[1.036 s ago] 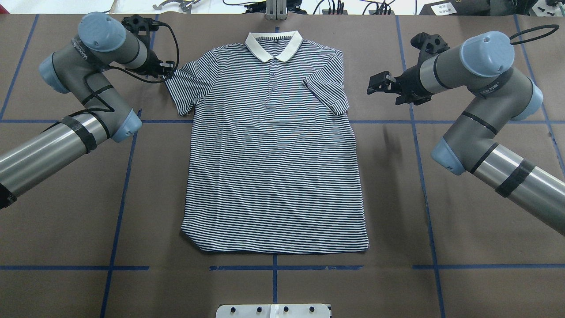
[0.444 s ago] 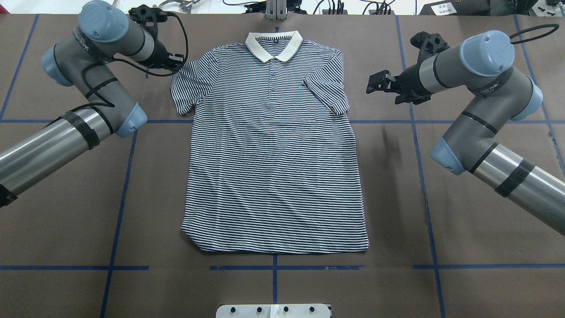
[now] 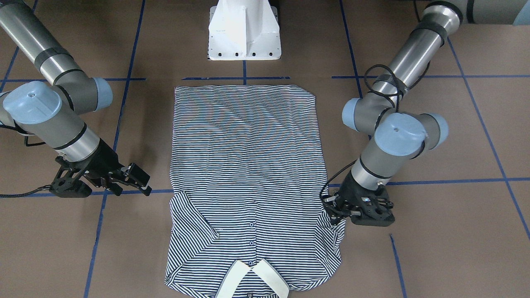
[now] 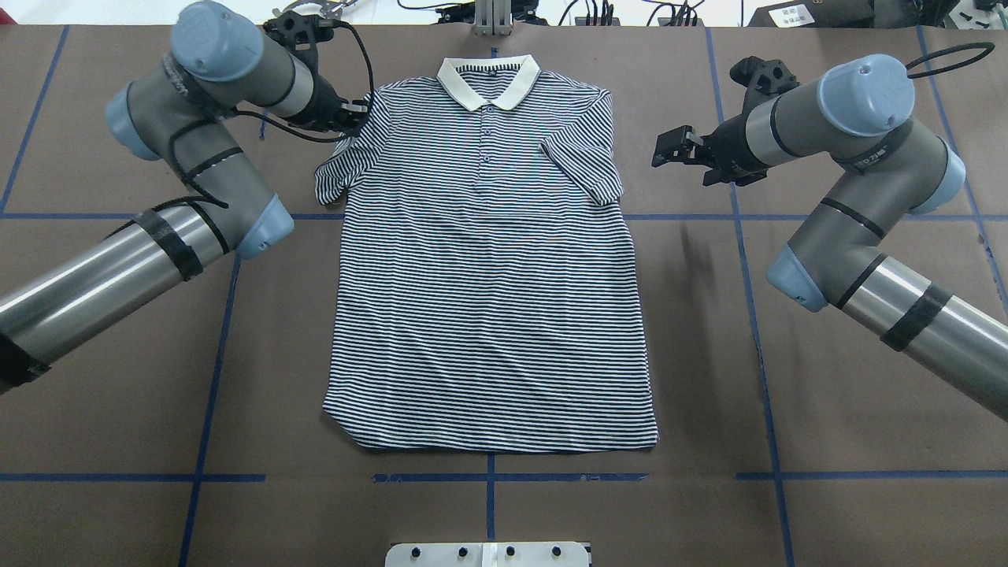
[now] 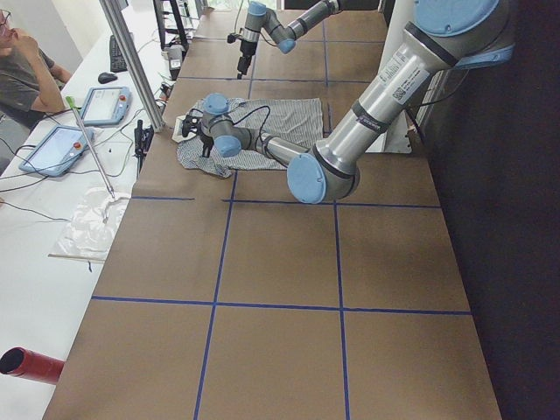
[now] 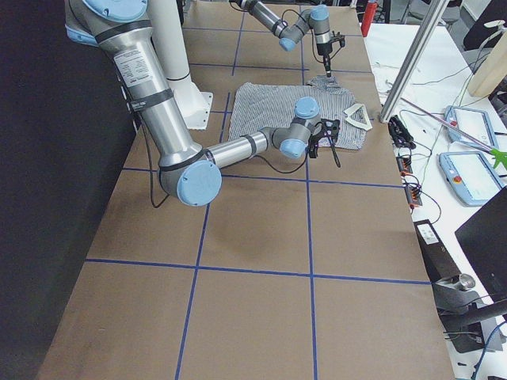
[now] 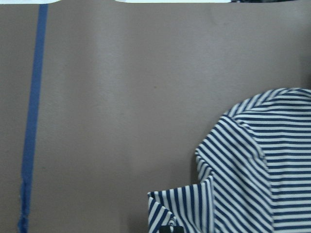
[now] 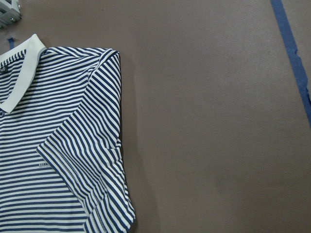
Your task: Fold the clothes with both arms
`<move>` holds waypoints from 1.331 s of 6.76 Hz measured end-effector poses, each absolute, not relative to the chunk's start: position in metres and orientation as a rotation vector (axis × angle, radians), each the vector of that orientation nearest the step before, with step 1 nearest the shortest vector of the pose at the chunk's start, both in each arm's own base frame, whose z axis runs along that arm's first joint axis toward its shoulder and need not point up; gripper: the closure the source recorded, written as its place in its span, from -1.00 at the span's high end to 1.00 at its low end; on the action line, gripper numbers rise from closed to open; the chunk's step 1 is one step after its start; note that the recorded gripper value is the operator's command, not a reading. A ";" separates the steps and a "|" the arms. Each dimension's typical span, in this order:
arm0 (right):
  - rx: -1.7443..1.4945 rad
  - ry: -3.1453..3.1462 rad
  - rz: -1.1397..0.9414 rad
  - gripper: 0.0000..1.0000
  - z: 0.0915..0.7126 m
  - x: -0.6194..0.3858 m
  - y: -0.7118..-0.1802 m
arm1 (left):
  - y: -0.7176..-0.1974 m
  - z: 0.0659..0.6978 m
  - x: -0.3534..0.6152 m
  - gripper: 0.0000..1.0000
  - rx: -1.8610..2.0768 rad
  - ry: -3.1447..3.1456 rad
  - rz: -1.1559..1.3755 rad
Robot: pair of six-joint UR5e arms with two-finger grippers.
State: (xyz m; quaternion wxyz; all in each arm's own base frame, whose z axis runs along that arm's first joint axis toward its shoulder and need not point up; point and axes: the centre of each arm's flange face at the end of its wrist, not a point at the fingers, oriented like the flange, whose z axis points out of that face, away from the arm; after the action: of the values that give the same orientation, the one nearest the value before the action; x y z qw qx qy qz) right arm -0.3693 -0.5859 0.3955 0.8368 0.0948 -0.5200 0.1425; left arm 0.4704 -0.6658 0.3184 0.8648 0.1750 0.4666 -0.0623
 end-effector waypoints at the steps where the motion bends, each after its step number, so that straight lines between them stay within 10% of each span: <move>1: 0.199 -1.099 0.300 1.00 0.396 -0.370 -0.586 | -0.668 0.306 0.498 -1.00 0.381 0.947 -0.151; 5: 0.196 -1.098 0.299 1.00 0.397 -0.372 -0.585 | -0.689 0.283 0.528 -0.97 0.417 0.892 -0.191; 6: 0.196 -1.101 0.297 1.00 0.396 -0.372 -0.585 | -0.690 0.279 0.529 -0.08 0.422 0.895 -0.193; 9: 0.192 -1.131 0.270 0.99 0.378 -0.382 -0.571 | -0.686 0.264 0.526 0.37 0.438 0.924 -0.187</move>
State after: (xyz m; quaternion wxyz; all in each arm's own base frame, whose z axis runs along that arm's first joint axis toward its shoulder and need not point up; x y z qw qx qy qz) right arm -0.3822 -0.5715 0.3776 0.8313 0.0907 -0.5334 0.1276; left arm 0.5263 -0.6860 0.2639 0.8679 0.2093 0.4414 -0.0895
